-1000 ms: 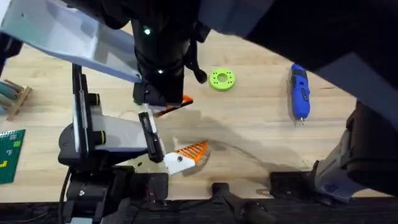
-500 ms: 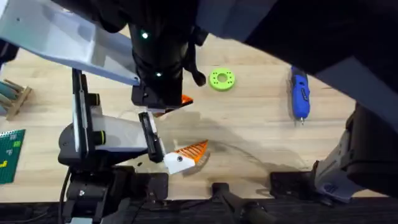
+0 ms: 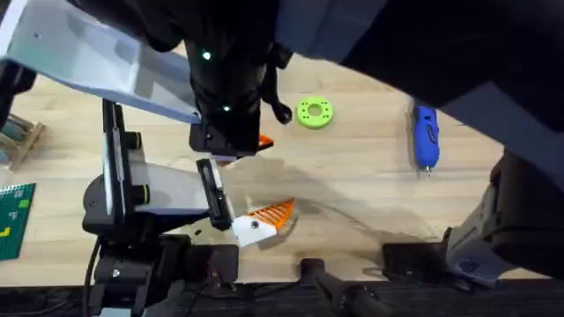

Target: Pick up the gripper from the table and insert it into the empty holder that is missing its gripper. Then pick up a screw, insert it into the mounting hole, and use the screwdriver to tighten it. Finally, clean up the table by picking up the vegetable and placing it into the bucket.

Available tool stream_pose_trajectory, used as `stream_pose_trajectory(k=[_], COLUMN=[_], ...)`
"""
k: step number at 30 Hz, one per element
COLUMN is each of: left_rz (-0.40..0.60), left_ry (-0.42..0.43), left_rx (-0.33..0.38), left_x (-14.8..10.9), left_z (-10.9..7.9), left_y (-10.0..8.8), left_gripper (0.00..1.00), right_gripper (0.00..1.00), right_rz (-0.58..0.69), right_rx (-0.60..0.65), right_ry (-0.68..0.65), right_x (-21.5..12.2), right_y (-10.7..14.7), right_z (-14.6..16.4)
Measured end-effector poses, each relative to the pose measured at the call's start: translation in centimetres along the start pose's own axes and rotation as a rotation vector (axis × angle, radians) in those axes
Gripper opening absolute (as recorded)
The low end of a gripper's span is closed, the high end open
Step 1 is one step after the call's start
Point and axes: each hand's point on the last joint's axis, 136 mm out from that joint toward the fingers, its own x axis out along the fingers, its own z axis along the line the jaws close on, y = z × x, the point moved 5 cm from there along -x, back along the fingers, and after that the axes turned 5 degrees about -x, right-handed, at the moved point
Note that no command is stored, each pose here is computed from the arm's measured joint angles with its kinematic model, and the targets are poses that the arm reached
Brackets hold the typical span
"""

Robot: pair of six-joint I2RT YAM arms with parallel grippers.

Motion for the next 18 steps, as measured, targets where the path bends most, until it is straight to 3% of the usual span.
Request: stream_pose_trajectory(k=[18], left_rz=[0.000], left_ry=[0.000], left_rx=[-0.001], left_x=[0.00], left_z=[0.00], left_y=[0.00], left_gripper=[0.982], right_gripper=[0.005], right_rz=[-0.011], right_rx=[0.000], right_ry=[0.006], right_x=[0.09], right_y=[-0.24], right_z=[-0.13])
